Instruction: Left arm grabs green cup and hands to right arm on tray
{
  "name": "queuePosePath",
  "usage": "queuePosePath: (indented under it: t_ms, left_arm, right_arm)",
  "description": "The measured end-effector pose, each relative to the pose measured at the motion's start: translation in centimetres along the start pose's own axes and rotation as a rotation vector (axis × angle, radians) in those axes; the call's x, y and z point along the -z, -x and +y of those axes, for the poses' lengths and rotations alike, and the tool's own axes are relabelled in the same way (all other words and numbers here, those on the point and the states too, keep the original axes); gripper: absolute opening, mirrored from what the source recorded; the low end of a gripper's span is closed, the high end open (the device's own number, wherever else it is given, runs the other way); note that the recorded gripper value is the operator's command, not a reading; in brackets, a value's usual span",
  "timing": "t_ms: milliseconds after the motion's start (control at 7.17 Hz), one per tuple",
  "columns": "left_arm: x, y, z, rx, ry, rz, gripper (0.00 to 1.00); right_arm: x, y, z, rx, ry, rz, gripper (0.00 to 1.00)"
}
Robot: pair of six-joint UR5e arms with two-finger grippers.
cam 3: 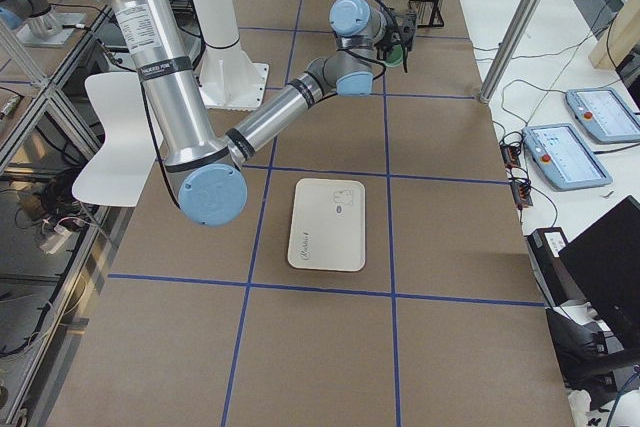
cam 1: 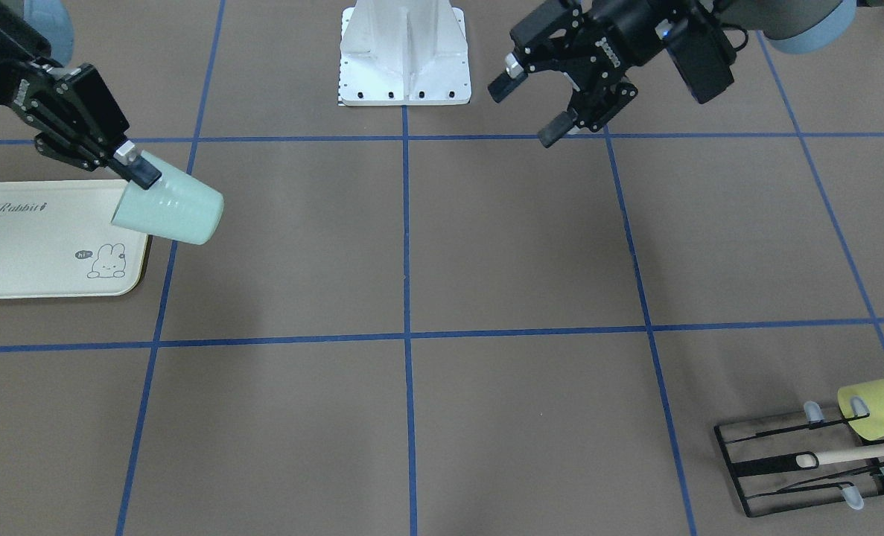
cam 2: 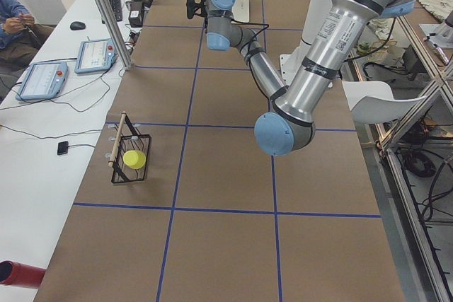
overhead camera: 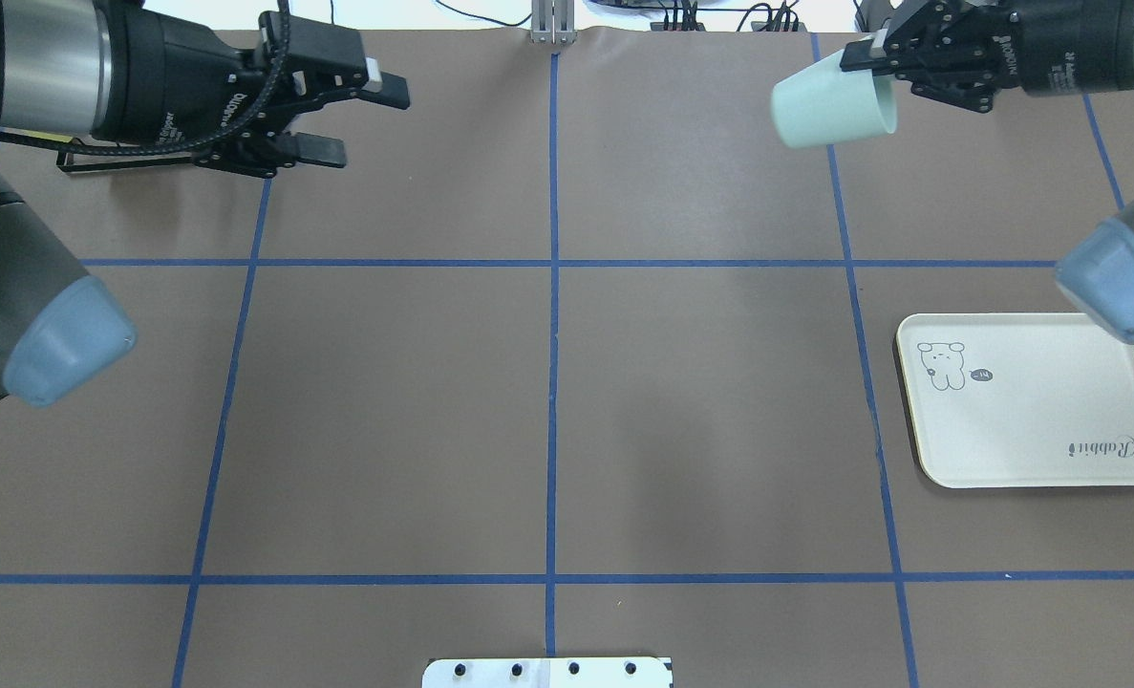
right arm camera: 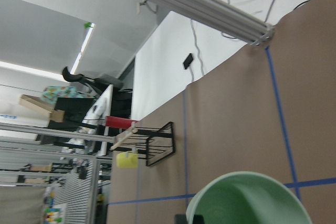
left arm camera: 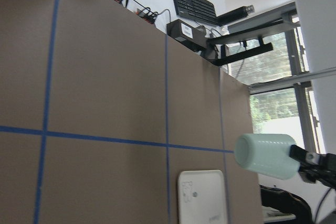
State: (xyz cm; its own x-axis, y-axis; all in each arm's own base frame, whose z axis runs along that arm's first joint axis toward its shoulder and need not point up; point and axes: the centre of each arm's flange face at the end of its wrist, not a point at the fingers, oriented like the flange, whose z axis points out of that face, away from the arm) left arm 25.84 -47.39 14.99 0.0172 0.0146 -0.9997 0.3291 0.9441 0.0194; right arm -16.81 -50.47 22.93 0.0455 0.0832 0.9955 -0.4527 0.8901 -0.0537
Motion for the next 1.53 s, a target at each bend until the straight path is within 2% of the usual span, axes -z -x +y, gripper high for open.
queuePosePath:
  t_ms: [279,419,698,977,1116,1256,1395,1535]
  left_arm:
    - [1.7,8.1,-2.7,-0.12,-0.027,-0.215,1.0]
    - [3.9,13.2,-3.9,-0.207,-0.027,-0.321,1.0]
    - [9.4,22.0,-6.4,-0.391,0.029,-0.539,1.0]
    - [17.6,29.5,-8.7,-0.53,0.09,-0.715,1.0]
    - [21.9,33.9,-9.6,-0.567,0.123,-0.779,1.0]
    - [25.5,39.1,-10.4,-0.526,0.171,-0.817,1.0]
    - [27.9,43.7,-10.8,-0.411,0.224,-0.787,1.0]
    - [29.5,46.6,-10.8,-0.309,0.253,-0.717,1.0]
  right_arm:
    - [0.1,-4.8,-2.2,0.086,0.003,0.22,0.0]
    - [0.8,-8.4,-2.7,0.136,0.014,0.306,0.0]
    - [2.6,-13.5,-3.2,0.194,0.052,0.437,0.0]
    - [3.7,-15.6,-2.7,0.242,0.111,0.508,0.0]
    - [4.2,-16.3,-2.2,0.258,0.133,0.525,0.0]
    - [4.7,-17.2,-1.6,0.28,0.155,0.538,0.0]
    - [5.1,-18.1,-1.1,0.298,0.177,0.545,0.0]
    - [5.5,-18.9,-0.4,0.304,0.196,0.549,0.0]
